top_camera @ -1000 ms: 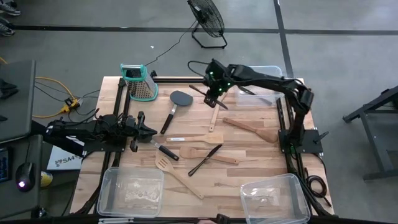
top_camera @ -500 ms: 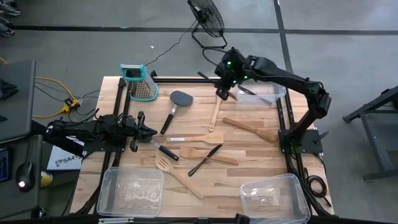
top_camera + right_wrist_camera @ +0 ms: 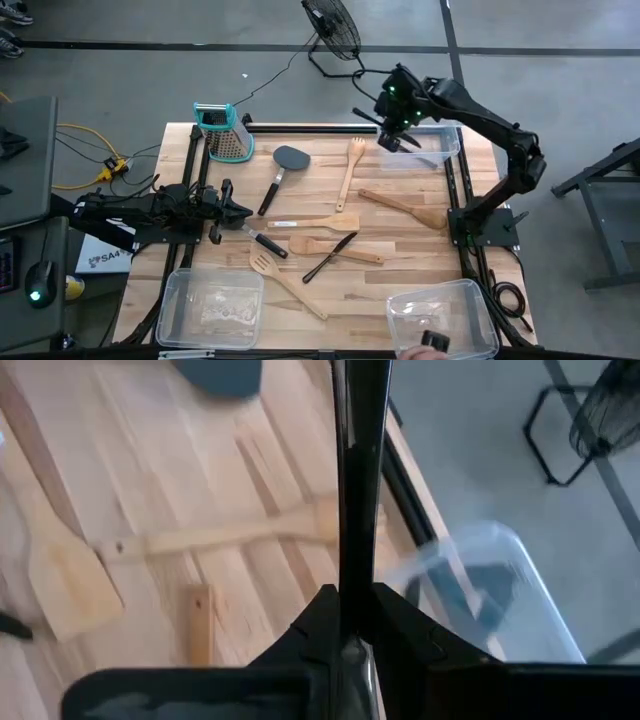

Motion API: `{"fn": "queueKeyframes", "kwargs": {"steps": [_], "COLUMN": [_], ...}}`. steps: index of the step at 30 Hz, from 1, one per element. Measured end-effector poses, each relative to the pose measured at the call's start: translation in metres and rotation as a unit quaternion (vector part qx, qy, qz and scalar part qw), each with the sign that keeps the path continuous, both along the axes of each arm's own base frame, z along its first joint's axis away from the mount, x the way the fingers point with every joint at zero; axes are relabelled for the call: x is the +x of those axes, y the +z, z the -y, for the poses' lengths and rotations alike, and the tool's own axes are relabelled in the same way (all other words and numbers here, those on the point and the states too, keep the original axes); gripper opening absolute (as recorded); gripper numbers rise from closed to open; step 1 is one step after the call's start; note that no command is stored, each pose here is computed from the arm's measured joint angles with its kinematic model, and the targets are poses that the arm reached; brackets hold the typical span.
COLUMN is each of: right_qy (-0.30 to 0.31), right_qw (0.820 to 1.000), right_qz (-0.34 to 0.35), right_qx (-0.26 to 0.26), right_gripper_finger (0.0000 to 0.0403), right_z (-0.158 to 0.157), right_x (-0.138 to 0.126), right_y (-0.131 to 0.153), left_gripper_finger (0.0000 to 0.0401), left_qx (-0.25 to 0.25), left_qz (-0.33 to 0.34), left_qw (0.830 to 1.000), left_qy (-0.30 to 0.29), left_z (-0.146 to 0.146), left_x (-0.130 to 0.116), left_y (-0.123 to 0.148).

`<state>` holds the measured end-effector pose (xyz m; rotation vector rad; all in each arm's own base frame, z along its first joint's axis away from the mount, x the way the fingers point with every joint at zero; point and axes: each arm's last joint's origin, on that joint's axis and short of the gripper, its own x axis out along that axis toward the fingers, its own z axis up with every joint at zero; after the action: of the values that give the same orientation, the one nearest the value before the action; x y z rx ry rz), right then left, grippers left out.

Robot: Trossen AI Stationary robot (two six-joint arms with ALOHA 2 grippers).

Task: Pick & Place Kitchen Items
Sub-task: Put the top black knife into the top right transparent bin

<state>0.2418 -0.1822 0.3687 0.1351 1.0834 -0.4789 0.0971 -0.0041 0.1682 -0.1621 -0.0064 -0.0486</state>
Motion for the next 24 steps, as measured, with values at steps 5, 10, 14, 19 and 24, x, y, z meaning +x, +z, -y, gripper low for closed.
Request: {"fn": "queueKeyframes", "kwargs": {"steps": [5, 10, 14, 19, 24], "right_qy": [-0.008, -0.016, -0.018, -0.029, -0.037], "right_qw": [0.999, 0.997, 0.994, 0.991, 0.987], "right_qz": [-0.041, -0.071, -0.1, -0.124, -0.15], "right_qx": [0.013, 0.027, 0.027, 0.04, 0.051], "right_gripper_finger": [0.0032, 0.0032, 0.0032, 0.0032, 0.0032], "right_z": [0.009, 0.019, 0.029, 0.04, 0.05], "right_x": [-0.016, -0.033, -0.046, -0.058, -0.066], "right_y": [-0.003, -0.006, -0.01, -0.023, -0.043], "left_gripper_finger": [0.0006, 0.0006, 0.0006, 0.0006, 0.0006], "left_qx": [0.0, 0.0, 0.0, 0.0, 0.0], "left_qz": [0.0, 0.0, 0.0, 0.0, 0.0], "left_qw": [1.0, 1.0, 1.0, 1.0, 1.0], "left_qy": [0.0, 0.0, 0.0, 0.0, 0.0], "left_z": [0.0, 0.0, 0.0, 0.0, 0.0], "left_x": [0.0, 0.0, 0.0, 0.0, 0.0], "left_y": [0.0, 0.0, 0.0, 0.0, 0.0]}}
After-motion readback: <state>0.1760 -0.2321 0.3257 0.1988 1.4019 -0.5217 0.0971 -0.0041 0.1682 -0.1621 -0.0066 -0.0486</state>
